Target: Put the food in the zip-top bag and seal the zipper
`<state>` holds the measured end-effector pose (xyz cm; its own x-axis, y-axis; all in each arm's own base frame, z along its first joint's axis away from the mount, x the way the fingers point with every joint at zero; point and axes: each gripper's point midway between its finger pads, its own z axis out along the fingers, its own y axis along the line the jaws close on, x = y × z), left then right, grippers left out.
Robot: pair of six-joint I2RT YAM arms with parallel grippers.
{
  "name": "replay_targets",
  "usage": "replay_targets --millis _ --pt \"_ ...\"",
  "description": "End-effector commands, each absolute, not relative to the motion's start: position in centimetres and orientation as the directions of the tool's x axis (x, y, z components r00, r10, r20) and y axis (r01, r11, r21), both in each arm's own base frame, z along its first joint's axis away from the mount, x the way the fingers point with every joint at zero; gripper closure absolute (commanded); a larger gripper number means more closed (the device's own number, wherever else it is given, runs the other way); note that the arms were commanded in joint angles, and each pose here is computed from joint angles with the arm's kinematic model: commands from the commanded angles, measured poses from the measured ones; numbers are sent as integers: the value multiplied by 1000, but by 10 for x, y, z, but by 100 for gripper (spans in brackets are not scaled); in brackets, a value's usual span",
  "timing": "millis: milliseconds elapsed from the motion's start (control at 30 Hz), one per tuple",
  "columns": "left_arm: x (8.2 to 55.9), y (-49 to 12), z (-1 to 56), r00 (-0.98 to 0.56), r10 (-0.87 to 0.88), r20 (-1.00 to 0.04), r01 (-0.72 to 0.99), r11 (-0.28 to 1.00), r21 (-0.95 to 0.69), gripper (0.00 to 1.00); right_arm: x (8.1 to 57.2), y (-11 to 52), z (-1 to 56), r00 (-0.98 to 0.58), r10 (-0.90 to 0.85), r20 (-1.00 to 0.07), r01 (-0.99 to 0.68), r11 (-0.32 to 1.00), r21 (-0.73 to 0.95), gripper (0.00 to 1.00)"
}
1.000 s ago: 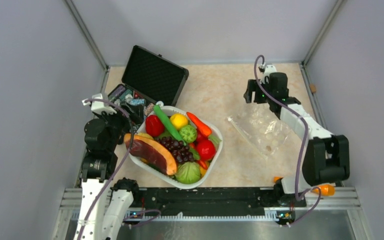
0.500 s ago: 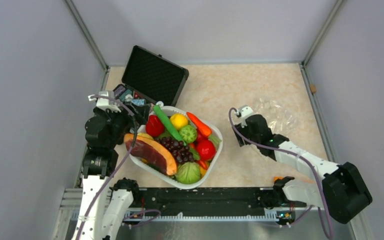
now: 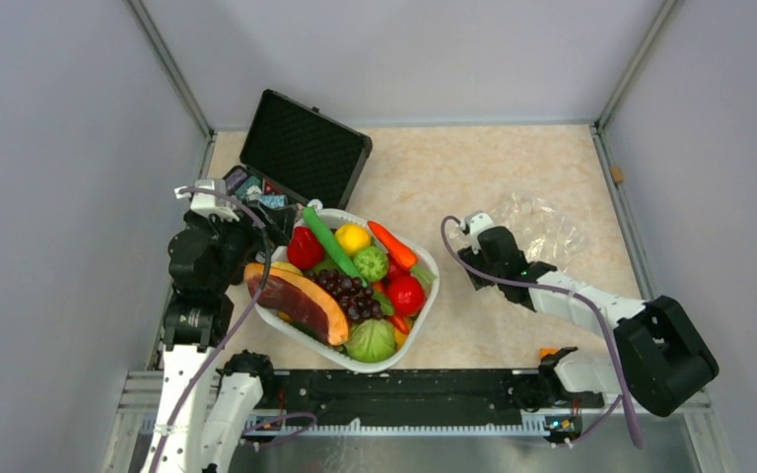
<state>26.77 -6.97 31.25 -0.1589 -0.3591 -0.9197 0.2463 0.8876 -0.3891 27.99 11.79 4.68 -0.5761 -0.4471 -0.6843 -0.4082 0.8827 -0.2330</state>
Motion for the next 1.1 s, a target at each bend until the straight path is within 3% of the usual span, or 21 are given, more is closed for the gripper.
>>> replay_targets --millis 0,200,300,367,500,733,833,1033,1067 --pt "273 -68 320 -117 -354 -928 255 892 -372 1 299 119 65 -519 -429 -739 -363 893 -264 41" --pt "274 -66 319 -119 -356 -927 245 894 -375 1 302 117 57 -501 -419 -757 -343 900 -270 60" --pt "274 -67 319 -122 -356 -926 248 893 -376 1 301 116 52 -518 -411 -750 -334 905 -265 64" --pt "275 -67 320 -122 -355 -927 251 892 -375 1 302 118 53 -518 -397 -758 -330 910 -252 62" --pt "276 -68 319 -125 -354 -927 251 892 -375 1 301 125 58 -498 -384 -777 -352 909 -223 47" --pt "276 -68 320 -124 -355 -926 256 891 -376 1 298 115 44 -531 -404 -745 -329 908 -258 47" --pt "277 -70 321 -126 -356 -926 265 887 -377 1 299 111 43 -534 -394 -748 -304 915 -265 57" --pt "276 -72 321 -131 -358 -924 274 883 -381 1 304 118 63 -485 -368 -793 -306 921 -241 99" --pt "276 -72 321 -132 -358 -924 276 882 -381 1 305 119 67 -478 -363 -800 -303 923 -237 100"
